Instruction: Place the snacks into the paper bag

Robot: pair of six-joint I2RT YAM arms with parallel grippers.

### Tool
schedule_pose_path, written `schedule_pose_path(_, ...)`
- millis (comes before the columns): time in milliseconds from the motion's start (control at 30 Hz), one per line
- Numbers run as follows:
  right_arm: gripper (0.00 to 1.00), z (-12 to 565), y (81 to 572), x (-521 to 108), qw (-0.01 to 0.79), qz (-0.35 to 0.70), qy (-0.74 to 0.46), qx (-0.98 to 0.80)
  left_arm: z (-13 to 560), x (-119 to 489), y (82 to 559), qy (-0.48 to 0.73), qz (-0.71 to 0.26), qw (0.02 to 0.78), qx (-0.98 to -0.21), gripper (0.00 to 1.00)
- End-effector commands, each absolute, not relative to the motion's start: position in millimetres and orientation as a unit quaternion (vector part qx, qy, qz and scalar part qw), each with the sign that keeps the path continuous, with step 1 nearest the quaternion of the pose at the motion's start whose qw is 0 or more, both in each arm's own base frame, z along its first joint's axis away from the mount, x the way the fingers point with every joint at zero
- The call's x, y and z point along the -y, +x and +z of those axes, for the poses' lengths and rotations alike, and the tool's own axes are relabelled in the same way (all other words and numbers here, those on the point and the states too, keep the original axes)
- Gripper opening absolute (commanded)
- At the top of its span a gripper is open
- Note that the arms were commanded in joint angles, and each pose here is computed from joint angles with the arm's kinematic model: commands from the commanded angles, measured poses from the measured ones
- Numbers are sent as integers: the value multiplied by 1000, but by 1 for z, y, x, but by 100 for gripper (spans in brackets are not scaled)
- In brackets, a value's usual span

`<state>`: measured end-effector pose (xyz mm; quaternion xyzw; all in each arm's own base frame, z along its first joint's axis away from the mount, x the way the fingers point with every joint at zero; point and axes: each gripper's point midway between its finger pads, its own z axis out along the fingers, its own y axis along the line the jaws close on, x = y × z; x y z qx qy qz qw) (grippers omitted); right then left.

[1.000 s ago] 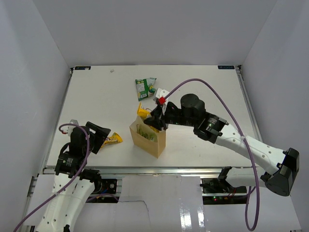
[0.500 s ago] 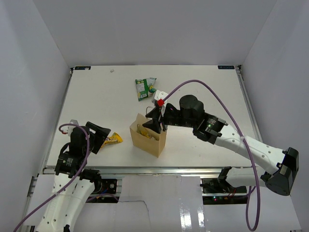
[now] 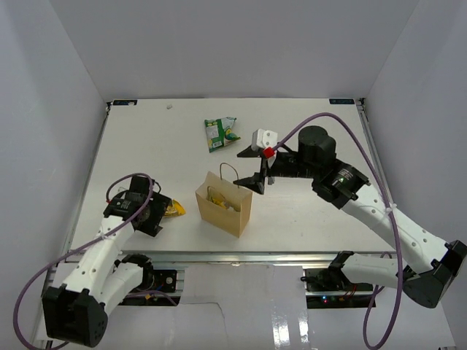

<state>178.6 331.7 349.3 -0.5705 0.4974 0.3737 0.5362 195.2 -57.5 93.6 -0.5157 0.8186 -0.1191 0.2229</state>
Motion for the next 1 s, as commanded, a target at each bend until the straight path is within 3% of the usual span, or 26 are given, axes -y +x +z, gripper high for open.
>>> schedule_pose_path(0, 77, 364, 200, -304, 562, 347, -561, -498, 82, 58, 200, -588, -105, 193, -778, 88)
schedule_pose_path(167, 78, 343, 228, -269, 559, 328, -526, -551, 70, 52, 230, -605, -129, 248, -746, 90)
schedule_pose_path(433, 78, 304, 237, -245, 538, 326, -499, -596, 39, 34, 246, -624, -81, 251, -736, 79)
schedule_pose_path(500, 78, 296, 239, -241, 533, 325, -495, -605, 34, 30, 248, -622, -75, 251, -738, 70)
schedule_pose_path(567, 78, 291, 243, -237, 530, 324, -489, -613, 27, 27, 246, -626, -68, 242, -738, 54)
schedule_pose_path(767, 78, 275, 251, -228, 519, 323, -471, -636, 22, 23, 239, -629, -70, 236, -737, 34)
schedule_pose_path(800, 78, 274, 252, -227, 518, 324, -469, -638, 26, 23, 240, -627, -77, 242, -736, 26)
schedule_pose_path(967, 78, 268, 257, -222, 515, 321, -461, -647, 62, 27, 256, -570, -111, 289, -761, 9)
